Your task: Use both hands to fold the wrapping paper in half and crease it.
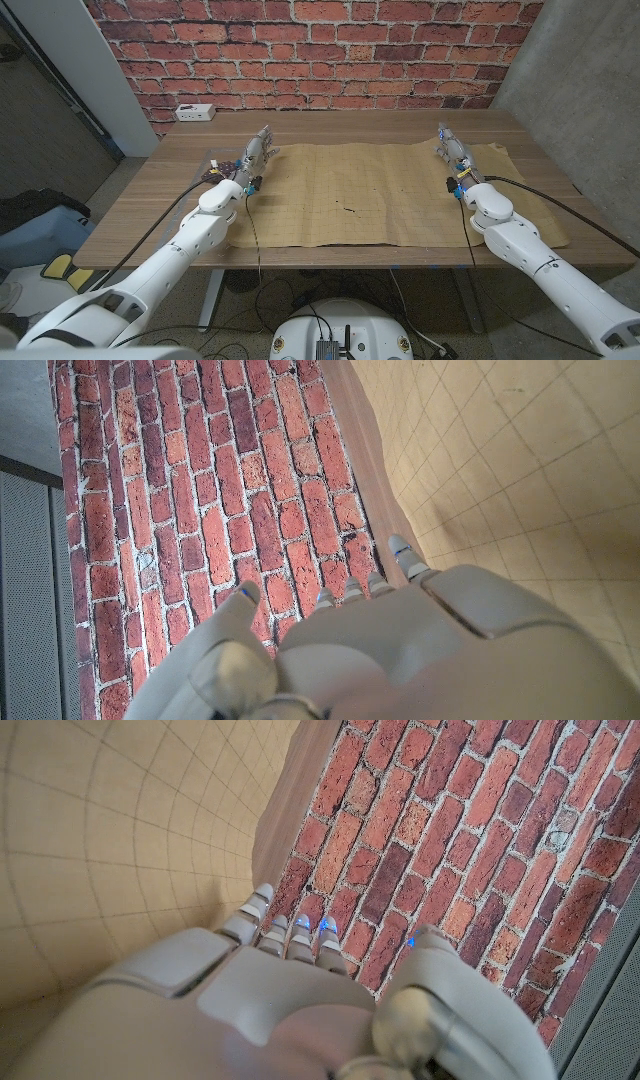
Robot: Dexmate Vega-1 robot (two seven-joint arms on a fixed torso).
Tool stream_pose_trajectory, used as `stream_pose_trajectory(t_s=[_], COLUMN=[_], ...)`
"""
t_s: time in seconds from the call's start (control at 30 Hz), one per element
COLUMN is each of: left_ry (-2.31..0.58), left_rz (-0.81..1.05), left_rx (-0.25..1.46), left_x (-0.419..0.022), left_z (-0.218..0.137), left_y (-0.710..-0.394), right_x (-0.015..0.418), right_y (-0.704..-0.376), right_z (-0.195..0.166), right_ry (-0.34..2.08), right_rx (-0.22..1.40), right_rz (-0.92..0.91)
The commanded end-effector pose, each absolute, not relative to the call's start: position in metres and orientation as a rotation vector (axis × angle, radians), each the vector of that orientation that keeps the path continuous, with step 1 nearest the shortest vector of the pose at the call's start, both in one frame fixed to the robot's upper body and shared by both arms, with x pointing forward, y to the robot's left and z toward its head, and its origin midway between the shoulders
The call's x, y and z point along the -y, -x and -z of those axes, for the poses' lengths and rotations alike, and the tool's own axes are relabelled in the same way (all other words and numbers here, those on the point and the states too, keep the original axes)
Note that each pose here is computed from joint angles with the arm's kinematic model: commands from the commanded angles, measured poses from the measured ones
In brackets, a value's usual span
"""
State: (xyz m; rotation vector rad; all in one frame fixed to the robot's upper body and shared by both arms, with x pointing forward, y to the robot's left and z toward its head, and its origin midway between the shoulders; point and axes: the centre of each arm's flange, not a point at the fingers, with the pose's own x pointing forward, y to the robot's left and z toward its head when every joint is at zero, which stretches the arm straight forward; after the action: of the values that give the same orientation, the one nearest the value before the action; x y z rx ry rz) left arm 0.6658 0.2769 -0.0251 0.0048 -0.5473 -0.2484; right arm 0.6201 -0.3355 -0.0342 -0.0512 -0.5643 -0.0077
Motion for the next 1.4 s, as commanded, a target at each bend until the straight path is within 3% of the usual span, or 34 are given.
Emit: stream_pose_trajectory(t_s=[0.03, 1.4], left_ry=[-0.035, -0.060], left_rz=[0.268, 0.292], left_rx=[0.530, 0.509], left_x=[-0.269, -0.259], left_z=[0.022, 0.016], left_y=[-0.673, -0.684], right_x=[0.352, 0.397], right_y=[-0.606, -0.553], right_z=[0.038, 0.070], right_ry=[0.068, 0.077], right_rx=[0.552, 0.482], right_rz=[0.074, 0.281])
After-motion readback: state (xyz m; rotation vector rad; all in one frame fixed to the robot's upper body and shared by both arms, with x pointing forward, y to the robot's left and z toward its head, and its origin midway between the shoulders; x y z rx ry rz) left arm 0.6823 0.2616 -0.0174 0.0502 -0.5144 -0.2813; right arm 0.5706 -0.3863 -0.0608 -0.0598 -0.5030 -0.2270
